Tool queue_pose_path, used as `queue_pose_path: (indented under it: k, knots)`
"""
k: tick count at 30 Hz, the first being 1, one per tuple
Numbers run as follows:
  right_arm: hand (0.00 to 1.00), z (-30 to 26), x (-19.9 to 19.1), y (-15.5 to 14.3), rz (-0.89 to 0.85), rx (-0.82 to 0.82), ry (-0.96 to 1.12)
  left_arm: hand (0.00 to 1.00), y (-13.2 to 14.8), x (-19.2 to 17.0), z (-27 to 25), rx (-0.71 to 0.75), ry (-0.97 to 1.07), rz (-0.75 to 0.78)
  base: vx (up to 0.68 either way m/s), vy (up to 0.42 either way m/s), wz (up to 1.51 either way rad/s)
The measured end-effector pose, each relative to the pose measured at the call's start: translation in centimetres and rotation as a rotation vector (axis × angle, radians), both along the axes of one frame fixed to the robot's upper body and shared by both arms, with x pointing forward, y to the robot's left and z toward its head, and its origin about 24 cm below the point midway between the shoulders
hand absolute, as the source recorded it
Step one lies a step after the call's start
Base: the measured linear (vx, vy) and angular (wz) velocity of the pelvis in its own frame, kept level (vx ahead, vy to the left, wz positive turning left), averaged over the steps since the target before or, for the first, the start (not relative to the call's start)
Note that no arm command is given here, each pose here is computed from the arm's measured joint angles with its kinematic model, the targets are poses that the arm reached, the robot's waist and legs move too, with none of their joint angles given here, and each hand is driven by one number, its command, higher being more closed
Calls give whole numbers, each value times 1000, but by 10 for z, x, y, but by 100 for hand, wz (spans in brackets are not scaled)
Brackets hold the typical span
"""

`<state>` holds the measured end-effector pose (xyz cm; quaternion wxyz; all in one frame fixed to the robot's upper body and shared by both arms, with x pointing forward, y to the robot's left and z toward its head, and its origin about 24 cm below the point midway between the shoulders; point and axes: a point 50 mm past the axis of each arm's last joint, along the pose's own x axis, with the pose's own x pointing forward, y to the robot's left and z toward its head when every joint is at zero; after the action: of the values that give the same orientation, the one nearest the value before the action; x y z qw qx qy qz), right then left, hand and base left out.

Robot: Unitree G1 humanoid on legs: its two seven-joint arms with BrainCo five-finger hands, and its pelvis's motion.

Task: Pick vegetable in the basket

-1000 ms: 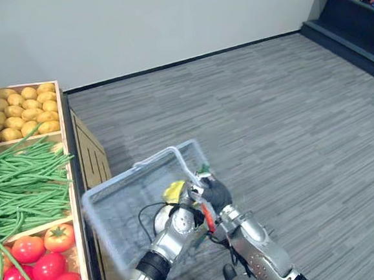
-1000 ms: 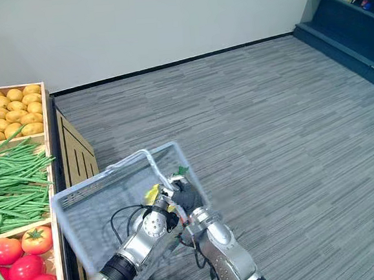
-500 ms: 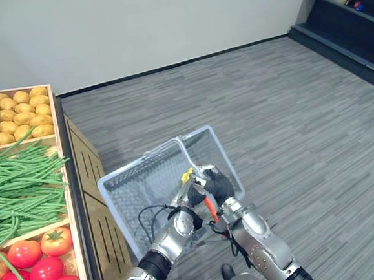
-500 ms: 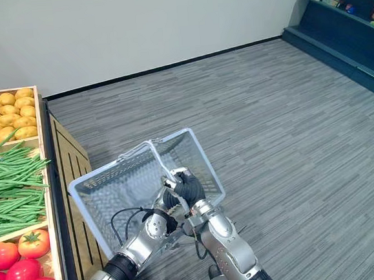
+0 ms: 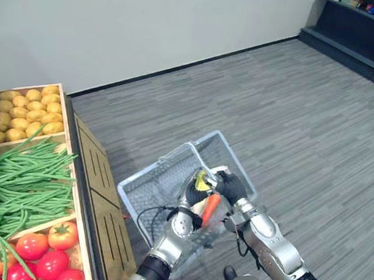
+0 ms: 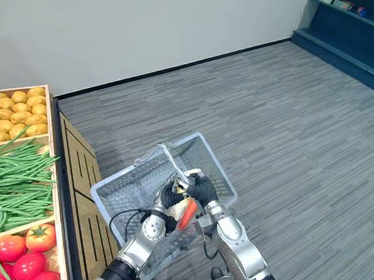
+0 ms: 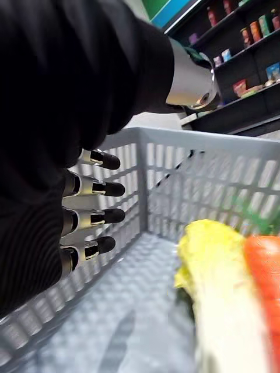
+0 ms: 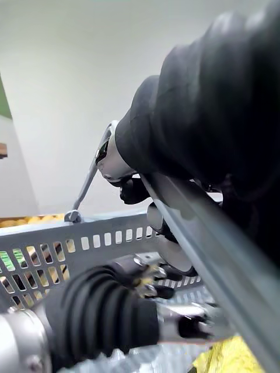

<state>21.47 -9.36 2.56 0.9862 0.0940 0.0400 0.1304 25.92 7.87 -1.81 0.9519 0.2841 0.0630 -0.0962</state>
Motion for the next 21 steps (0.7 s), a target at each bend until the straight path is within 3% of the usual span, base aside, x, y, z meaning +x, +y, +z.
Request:
queue_pose_path:
  k: [7, 13, 21]
  knots:
    - [100, -13, -5, -33, -147, -159, 26, 0, 14, -13, 12, -53, -55, 39, 0, 0, 0]
    - [100, -13, -6, -69, -307, -240, 33, 0, 45, -28, 32, -198, -153, 175, -11, -18, 3]
    - [100, -22, -27, -119, -497, -317, 106, 0, 95, -65, 4, -364, -4, 402, -20, -27, 8]
